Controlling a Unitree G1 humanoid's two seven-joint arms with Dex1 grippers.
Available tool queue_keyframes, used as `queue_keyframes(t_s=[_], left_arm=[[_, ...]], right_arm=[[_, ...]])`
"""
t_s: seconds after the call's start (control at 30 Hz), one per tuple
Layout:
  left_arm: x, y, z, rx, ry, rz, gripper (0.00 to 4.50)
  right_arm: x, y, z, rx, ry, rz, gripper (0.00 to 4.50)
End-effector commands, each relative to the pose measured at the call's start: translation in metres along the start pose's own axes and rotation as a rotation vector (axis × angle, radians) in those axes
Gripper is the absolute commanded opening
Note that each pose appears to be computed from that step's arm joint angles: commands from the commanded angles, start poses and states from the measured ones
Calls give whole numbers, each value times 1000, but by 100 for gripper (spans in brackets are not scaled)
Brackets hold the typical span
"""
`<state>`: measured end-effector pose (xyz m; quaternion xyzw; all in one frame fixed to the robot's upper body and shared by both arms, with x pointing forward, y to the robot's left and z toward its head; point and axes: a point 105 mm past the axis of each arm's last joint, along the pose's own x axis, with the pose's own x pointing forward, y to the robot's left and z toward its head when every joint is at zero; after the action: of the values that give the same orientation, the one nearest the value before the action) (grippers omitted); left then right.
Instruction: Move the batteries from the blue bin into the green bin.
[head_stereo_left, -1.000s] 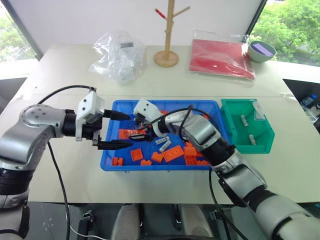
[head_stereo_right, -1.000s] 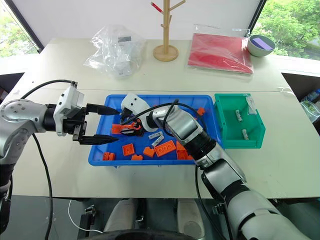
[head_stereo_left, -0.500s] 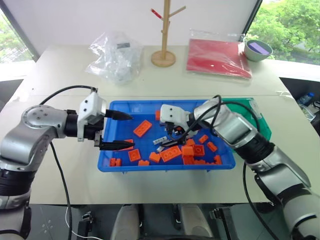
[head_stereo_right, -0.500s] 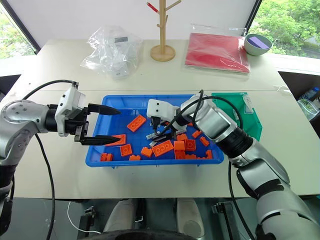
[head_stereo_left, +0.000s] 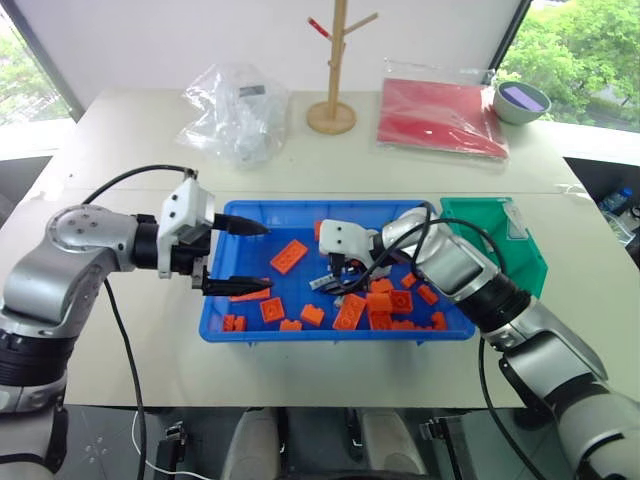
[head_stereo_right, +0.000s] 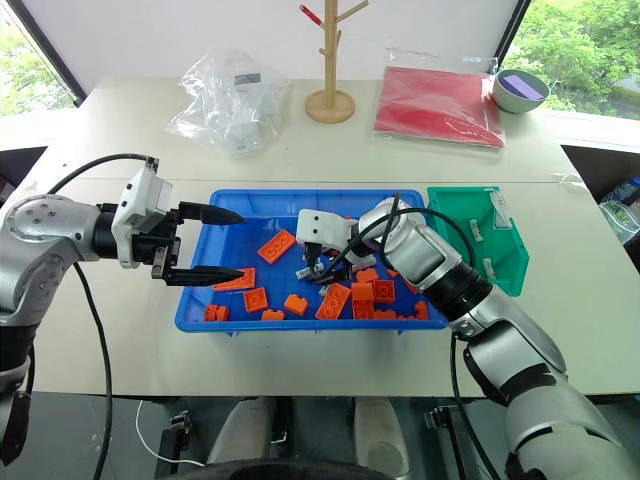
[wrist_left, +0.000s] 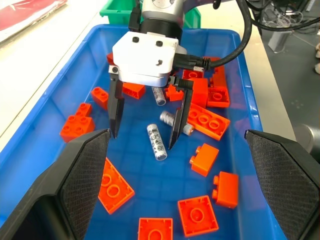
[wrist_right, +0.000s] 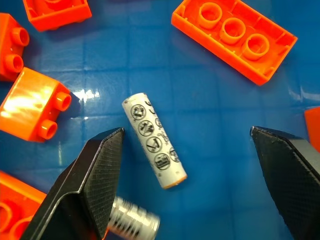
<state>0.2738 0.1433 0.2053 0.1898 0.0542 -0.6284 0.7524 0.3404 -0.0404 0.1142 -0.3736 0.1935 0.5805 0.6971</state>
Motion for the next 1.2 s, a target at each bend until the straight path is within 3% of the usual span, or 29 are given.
queue_keyframes(t_s=[0.03, 0.17, 0.2, 0.3, 0.47, 0.57, 0.73, 0.87, 1.13, 1.2], left_arm=[[0, 2, 7, 38, -8, 9, 450], [0, 3, 7, 39, -11, 14, 450], [0, 3, 7, 39, -11, 16, 450], [1, 4, 7, 38, -14, 16, 450], [4, 2, 7, 32, -28, 7, 450], [7, 1, 6, 27, -34, 2, 450], [11, 2, 5, 23, -49, -13, 450], [14, 9, 8, 37, -63, -11, 450], [19, 20, 16, 59, -103, 10, 450], [18, 20, 18, 51, -115, 18, 450]], right_arm=[[0, 0, 7, -6, -31, 6, 232], [-2, 4, 17, 32, -76, 24, 26], [-4, 4, 19, 44, -89, 25, 2], [-21, 1, 27, 107, -138, 5, 3], [-90, -22, 27, 275, -241, -179, 3], [-142, -34, 5, 405, -248, -342, 3], [-212, -30, -49, 532, -138, -591, 3], [-241, -23, -77, 636, -105, -718, 3], [-225, -13, -98, 622, -21, -732, 406], [-224, -17, -91, 601, -47, -715, 406]])
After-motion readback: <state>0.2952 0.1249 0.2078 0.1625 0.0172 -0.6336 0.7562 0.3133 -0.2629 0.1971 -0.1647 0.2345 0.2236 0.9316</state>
